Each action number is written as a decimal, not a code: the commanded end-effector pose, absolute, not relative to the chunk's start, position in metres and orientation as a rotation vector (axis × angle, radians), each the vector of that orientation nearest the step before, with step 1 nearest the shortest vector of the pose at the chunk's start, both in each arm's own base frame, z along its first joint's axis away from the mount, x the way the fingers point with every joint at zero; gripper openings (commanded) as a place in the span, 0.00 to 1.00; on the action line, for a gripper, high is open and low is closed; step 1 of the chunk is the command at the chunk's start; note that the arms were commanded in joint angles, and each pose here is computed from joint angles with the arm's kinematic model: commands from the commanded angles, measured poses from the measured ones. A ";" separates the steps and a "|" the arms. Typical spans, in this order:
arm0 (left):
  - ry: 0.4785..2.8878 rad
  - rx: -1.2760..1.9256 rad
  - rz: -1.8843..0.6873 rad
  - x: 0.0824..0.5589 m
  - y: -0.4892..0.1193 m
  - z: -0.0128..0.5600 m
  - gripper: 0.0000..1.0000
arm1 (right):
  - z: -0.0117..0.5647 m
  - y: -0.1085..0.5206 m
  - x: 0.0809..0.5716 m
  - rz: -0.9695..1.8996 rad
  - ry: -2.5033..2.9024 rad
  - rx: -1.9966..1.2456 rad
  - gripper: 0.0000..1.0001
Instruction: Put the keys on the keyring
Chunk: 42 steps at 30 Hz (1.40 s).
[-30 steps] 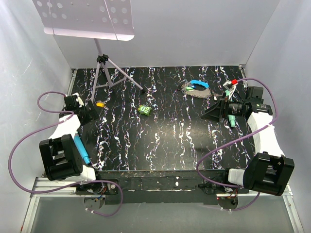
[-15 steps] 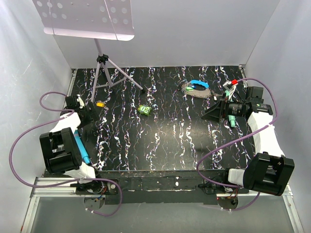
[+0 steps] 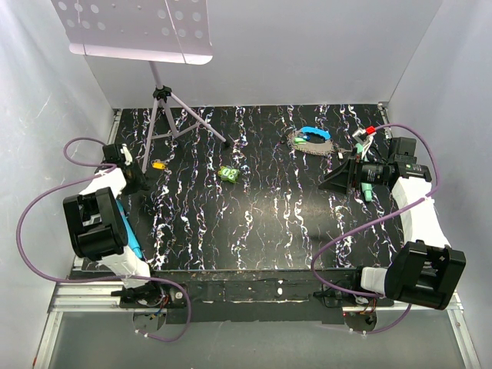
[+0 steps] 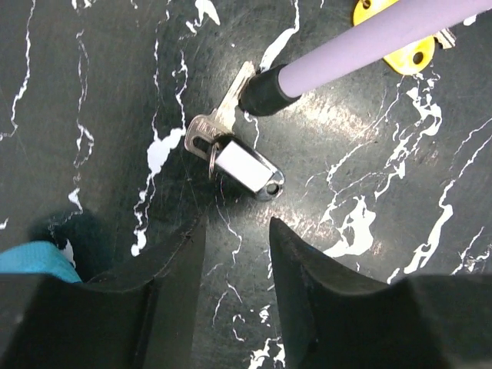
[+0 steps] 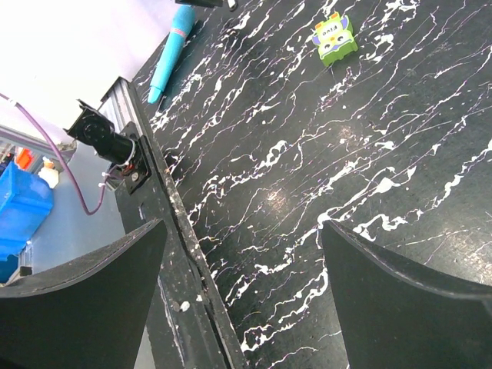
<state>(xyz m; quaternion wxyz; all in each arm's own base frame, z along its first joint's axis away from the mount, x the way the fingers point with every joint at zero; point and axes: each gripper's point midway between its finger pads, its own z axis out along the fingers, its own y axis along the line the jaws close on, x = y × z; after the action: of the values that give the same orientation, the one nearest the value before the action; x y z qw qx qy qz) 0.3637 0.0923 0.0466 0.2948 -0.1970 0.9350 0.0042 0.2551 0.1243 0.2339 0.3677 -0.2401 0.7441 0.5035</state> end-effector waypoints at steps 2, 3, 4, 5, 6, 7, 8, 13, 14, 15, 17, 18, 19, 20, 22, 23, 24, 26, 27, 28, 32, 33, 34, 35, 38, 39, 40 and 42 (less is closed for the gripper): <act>2.468 -0.502 0.046 0.379 0.103 0.057 0.35 | 0.248 0.125 0.260 1.293 1.863 -0.652 0.90; 2.463 -0.504 0.049 0.381 0.104 0.058 0.35 | 0.248 0.124 0.260 1.292 1.863 -0.651 0.90; 2.465 -0.517 0.092 0.380 0.109 0.057 0.35 | 0.247 0.125 0.260 1.295 1.865 -0.650 0.90; 2.465 -0.521 0.101 0.380 0.111 0.057 0.35 | 0.247 0.125 0.260 1.296 1.863 -0.652 0.90; 2.462 -0.520 0.110 0.380 0.113 0.058 0.35 | 0.248 0.125 0.260 1.293 1.863 -0.652 0.90; 2.462 -0.520 0.118 0.381 0.114 0.058 0.35 | 0.247 0.125 0.260 1.293 1.863 -0.652 0.90; 2.462 -0.523 0.126 0.381 0.115 0.058 0.35 | 0.247 0.125 0.260 1.296 1.863 -0.652 0.90; 2.473 -0.514 0.125 0.386 0.116 0.056 0.30 | 0.247 0.125 0.260 1.298 1.865 -0.650 0.90; 2.475 -0.513 0.121 0.388 0.116 0.055 0.29 | 0.246 0.124 0.260 1.298 1.866 -0.648 0.90; 2.478 -0.514 0.119 0.389 0.117 0.054 0.29 | 0.246 0.125 0.260 1.299 1.866 -0.649 0.90; 2.487 -0.516 0.123 0.389 0.117 0.053 0.27 | 0.246 0.124 0.260 1.297 1.865 -0.649 0.90; 2.489 -0.521 0.125 0.389 0.118 0.052 0.27 | 0.246 0.125 0.260 1.296 1.866 -0.650 0.90; 2.492 -0.517 0.130 0.390 0.118 0.052 0.27 | 0.246 0.125 0.260 1.297 1.867 -0.649 0.90; 2.493 -0.518 0.131 0.391 0.119 0.051 0.26 | 0.246 0.125 0.260 1.296 1.866 -0.651 0.90; 2.498 -0.516 0.132 0.391 0.119 0.051 0.24 | 0.246 0.124 0.260 1.298 1.866 -0.649 0.90; 2.504 -0.518 0.128 0.391 0.119 0.049 0.23 | 0.246 0.125 0.260 1.299 1.866 -0.650 0.90; 2.509 -0.517 0.125 0.391 0.118 0.047 0.22 | 0.247 0.125 0.260 1.299 1.864 -0.652 0.90; 2.513 -0.517 0.125 0.392 0.118 0.046 0.20 | 0.246 0.125 0.260 1.302 1.866 -0.650 0.90; 2.520 -0.516 0.123 0.391 0.118 0.044 0.20 | 0.246 0.124 0.260 1.296 1.865 -0.652 0.90; 2.520 -0.516 0.123 0.391 0.118 0.044 0.18 | 0.247 0.125 0.259 1.297 1.865 -0.653 0.90; 2.523 -0.516 0.123 0.391 0.118 0.044 0.16 | 0.246 0.124 0.260 1.300 1.866 -0.650 0.90; 2.523 -0.516 0.121 0.391 0.118 0.044 0.14 | 0.247 0.125 0.260 1.300 1.863 -0.654 0.90; 2.522 -0.514 0.117 0.391 0.117 0.045 0.10 | 0.247 0.125 0.260 1.299 1.864 -0.654 0.90; 2.520 -0.514 0.117 0.390 0.117 0.045 0.06 | 0.247 0.125 0.260 1.300 1.865 -0.653 0.90; 2.506 -0.507 0.116 0.391 0.116 0.051 0.00 | 0.248 0.125 0.259 1.298 1.863 -0.655 0.90; 2.500 -0.507 0.115 0.390 0.116 0.053 0.00 | 0.247 0.125 0.259 1.299 1.864 -0.655 0.90; 2.492 -0.505 0.112 0.390 0.116 0.056 0.00 | 0.247 0.125 0.259 1.300 1.863 -0.655 0.90; 2.473 -0.497 0.107 0.389 0.115 0.063 0.00 | 0.247 0.125 0.259 1.301 1.864 -0.654 0.90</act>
<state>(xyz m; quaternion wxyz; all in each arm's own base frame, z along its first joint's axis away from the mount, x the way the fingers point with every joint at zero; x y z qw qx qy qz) 0.3811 0.1108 0.0293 0.2581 -0.1920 0.9461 0.0379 0.2569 0.1239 0.2309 0.3651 -0.2414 0.7443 0.5044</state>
